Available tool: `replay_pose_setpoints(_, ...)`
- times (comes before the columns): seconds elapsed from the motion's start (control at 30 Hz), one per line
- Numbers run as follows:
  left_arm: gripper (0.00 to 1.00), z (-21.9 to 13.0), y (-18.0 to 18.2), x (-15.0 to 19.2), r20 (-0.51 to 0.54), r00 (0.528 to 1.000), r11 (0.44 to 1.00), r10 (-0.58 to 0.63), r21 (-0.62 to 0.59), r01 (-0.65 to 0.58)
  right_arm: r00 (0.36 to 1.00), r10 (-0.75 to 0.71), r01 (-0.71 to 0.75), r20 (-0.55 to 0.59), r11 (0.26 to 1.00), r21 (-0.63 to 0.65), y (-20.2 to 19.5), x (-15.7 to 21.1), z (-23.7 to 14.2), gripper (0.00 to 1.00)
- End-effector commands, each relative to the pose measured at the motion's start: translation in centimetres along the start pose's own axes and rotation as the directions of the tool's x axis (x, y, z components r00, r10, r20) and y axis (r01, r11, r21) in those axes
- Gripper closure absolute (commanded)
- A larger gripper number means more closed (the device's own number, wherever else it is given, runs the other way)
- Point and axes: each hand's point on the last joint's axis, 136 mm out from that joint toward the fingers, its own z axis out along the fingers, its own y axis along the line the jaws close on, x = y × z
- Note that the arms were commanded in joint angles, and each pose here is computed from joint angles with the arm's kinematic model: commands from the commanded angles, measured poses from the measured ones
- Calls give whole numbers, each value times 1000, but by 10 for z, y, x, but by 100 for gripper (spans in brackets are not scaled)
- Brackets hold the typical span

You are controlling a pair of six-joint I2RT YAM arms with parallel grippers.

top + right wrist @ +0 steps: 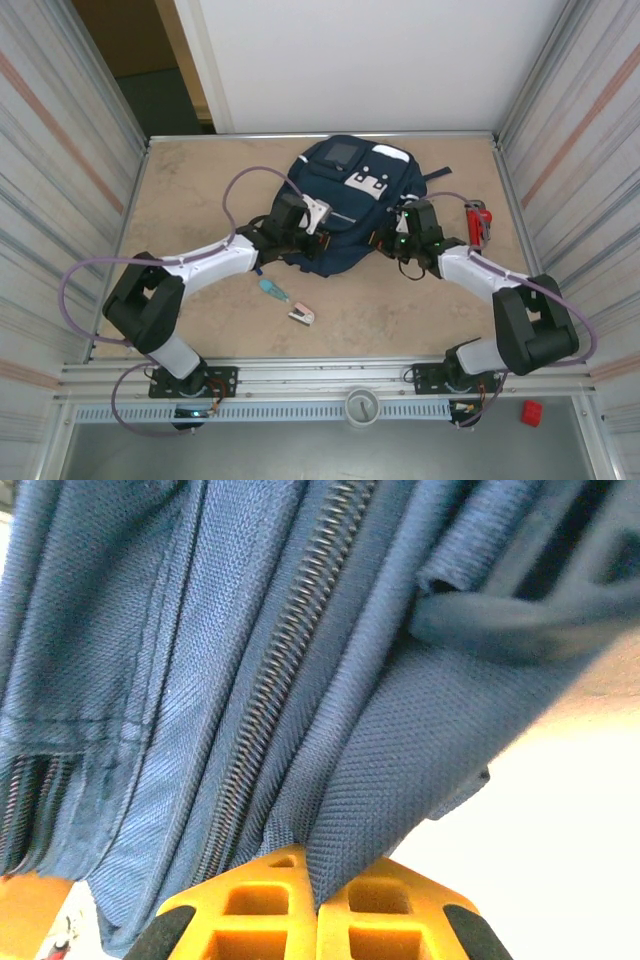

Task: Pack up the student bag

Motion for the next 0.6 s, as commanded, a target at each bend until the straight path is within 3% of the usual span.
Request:
replay_pose_setpoints(0.0, 100, -15, 35, 13, -45, 999, 994, 13, -107, -17, 995, -32, 27, 94, 998, 55, -20, -32, -24, 100)
replay_pose_setpoints(0.1, 100, -17, 46, 15, -63, 998, 989, 20, -146, -29, 997, -17, 11, 75, 997, 79, -28, -48, -31, 100)
replay_pose_setpoints(0.23, 100, -16, 23, 9, -37, 999, 999, 13, -31, -14, 1000, -11, 10, 7, 996, 90, -24, -69, -27, 98)
replay_pose_setpoints(0.3, 100, -17, 7, 3, -9, 1000, 1000, -4, 23, 4, 1000, 4, -6, 18, 994, 109, -27, -82, -33, 84)
replay_pose_setpoints(0.37, 100, -18, -8, -2, 12, 1000, 998, -23, 50, 22, 996, 1, -12, 85, 992, 125, -30, -89, -50, 57)
replay_pose_setpoints(0.4, 100, -18, -13, -3, 17, 999, 998, -33, 52, 32, 994, -5, -11, 113, 991, 136, -32, -86, -57, 48)
replay_pose_setpoints(0.5, 100, -18, -30, -9, 31, 998, 996, -46, 75, 44, 993, -1, -9, 120, 997, 79, -23, -52, -63, 31)
replay_pose_setpoints(0.57, 100, -17, -38, -11, 35, 999, 997, -35, 75, 33, 996, -2, -3, 89, 998, 60, -18, -19, -55, 13)
